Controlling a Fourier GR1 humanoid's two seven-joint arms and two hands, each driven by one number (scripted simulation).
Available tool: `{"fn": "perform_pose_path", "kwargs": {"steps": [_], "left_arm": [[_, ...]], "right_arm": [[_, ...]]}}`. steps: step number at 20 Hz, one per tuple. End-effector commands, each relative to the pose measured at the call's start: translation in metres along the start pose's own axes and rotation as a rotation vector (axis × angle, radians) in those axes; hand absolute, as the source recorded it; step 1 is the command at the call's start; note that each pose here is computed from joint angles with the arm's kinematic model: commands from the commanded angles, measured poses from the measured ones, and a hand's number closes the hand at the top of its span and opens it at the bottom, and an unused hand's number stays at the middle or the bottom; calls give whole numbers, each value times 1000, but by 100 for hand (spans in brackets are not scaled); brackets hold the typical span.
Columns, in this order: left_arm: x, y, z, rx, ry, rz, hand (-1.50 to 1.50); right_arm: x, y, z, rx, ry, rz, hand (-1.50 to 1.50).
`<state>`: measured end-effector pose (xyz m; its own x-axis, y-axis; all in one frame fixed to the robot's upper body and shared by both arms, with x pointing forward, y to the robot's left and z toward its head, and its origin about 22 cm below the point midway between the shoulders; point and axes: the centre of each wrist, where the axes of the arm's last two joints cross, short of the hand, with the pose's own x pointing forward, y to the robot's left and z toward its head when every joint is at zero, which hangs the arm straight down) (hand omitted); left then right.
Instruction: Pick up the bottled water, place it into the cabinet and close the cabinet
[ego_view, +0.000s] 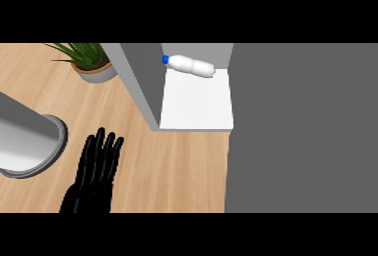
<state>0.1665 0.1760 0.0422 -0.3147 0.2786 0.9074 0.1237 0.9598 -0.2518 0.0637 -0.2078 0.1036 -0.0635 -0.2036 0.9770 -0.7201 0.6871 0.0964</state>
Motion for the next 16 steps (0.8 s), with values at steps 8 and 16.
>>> {"fn": "perform_pose_path", "kwargs": {"steps": [8,16], "left_arm": [[18,28,13,21,-11,-5,-150],[24,48,27,19,9,-1,-150]], "right_arm": [[48,39,-46,115,-43,274,150],[44,41,-83,144,-54,333,150]]}}
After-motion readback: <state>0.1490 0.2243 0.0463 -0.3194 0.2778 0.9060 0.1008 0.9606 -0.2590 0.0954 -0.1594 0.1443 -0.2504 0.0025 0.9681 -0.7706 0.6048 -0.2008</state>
